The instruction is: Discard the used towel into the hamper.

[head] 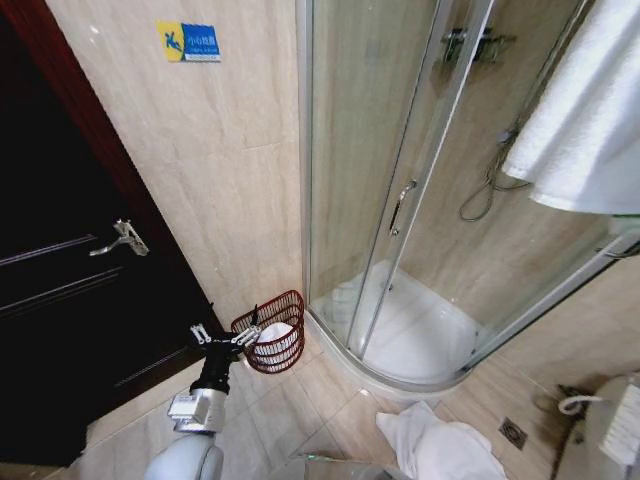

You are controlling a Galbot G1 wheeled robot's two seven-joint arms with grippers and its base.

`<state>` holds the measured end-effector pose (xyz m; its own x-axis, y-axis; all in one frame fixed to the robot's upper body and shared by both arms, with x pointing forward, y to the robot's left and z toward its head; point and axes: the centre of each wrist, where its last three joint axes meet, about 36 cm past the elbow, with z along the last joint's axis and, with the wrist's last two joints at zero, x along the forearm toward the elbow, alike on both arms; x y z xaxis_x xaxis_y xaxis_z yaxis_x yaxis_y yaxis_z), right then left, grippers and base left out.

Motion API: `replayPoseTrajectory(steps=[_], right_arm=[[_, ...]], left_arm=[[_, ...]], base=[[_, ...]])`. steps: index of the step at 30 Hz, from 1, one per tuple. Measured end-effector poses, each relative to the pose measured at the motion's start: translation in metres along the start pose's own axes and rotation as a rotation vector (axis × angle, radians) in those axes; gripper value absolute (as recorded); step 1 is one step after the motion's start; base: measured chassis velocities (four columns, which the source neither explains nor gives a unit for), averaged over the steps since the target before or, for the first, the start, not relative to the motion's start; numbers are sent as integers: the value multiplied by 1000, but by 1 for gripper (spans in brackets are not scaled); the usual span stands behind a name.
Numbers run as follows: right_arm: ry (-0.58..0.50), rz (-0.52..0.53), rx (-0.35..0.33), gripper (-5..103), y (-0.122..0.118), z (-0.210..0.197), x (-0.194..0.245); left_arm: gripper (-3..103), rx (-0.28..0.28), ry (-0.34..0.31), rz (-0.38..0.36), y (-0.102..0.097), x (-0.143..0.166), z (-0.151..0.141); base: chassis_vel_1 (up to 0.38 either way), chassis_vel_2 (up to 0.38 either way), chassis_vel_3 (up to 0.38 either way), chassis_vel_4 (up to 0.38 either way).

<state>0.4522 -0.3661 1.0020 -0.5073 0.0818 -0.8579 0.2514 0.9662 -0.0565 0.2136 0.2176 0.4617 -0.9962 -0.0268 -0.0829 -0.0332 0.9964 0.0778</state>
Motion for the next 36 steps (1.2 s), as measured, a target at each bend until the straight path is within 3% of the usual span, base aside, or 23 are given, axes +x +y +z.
replayPoseTrajectory(steps=[2, 4, 8, 11, 12, 15, 19, 36], right_arm=[[-1, -4, 3, 83, -2, 0, 0], [-6, -10, 8, 66, -5, 0, 2], [-12, -12, 8, 61, -6, 0, 3], [-23, -12, 4, 44, -7, 1, 4], [-23, -12, 4, 44, -7, 1, 4], [-28, -12, 1, 28, -8, 3, 5], [-32, -10, -1, 16, -9, 3, 5], [-58, -3, 7, 13, -14, 10, 8]], left_arm=[[100, 0, 0, 0, 0, 0, 0], [100, 0, 0, 0, 0, 0, 0], [100, 0, 0, 0, 0, 0, 0], [100, 0, 0, 0, 0, 0, 0], [100, 0, 0, 0, 0, 0, 0], [100, 0, 0, 0, 0, 0, 0], [100, 0, 0, 0, 0, 0, 0], [100, 0, 0, 0, 0, 0, 0]], base=[[0, 0, 0, 0], [0, 0, 0, 0], [0, 0, 0, 0], [0, 0, 0, 0], [0, 0, 0, 0], [0, 0, 0, 0], [0, 0, 0, 0], [0, 0, 0, 0]])
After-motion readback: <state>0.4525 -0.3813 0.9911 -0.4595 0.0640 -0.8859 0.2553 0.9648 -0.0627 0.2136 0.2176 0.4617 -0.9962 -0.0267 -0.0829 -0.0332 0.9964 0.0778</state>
